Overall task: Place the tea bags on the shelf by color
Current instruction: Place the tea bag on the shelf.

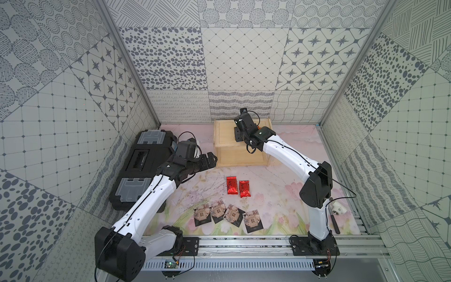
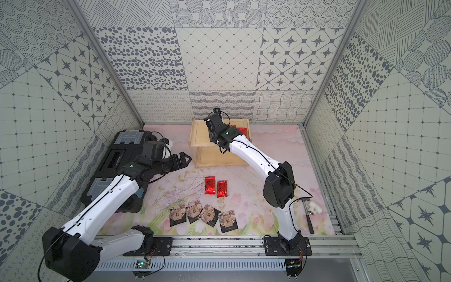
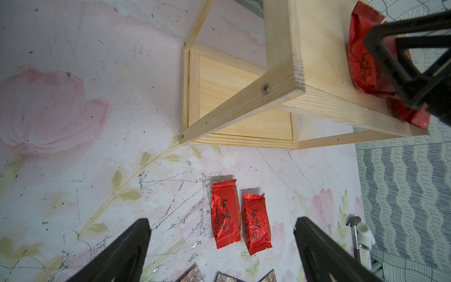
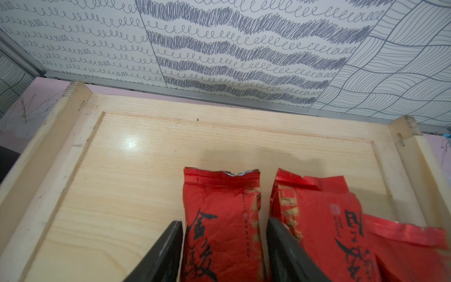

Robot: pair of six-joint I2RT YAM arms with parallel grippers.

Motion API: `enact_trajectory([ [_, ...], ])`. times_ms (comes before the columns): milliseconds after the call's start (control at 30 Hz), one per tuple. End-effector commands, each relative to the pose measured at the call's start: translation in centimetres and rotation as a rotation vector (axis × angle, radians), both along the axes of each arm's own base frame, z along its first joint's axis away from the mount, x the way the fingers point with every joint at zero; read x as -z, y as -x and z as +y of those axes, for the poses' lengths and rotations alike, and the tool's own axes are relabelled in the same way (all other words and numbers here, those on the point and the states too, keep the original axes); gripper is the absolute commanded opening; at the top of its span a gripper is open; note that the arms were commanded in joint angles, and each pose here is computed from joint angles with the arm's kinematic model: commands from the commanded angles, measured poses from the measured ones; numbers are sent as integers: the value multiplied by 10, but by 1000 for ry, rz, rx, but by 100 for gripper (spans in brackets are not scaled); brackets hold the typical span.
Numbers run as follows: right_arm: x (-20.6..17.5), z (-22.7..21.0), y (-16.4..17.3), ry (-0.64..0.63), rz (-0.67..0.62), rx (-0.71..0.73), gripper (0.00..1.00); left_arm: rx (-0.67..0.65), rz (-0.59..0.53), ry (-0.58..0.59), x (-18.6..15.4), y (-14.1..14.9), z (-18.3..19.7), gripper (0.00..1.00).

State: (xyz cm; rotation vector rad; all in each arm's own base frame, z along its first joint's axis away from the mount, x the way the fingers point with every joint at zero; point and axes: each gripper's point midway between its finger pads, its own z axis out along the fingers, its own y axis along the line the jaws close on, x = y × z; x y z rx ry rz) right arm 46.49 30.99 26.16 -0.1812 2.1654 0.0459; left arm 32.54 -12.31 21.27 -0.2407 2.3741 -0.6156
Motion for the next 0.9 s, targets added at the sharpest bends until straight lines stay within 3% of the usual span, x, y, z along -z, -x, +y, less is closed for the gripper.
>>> enact_trajectory([
  [0,-29,0,2,-61,-58,4,62,0,-40,19,-10,-4,0,97],
  [433,-59,16,6,-87,-121,-103,65,3,-44,30,-11,-2,-1,97],
  [733,-53,32,3,-103,-115,-201,55,9,-39,35,-9,-2,-2,97],
  [867,-61,37,17,-131,-129,-278,54,21,-40,44,-11,0,-5,96],
])
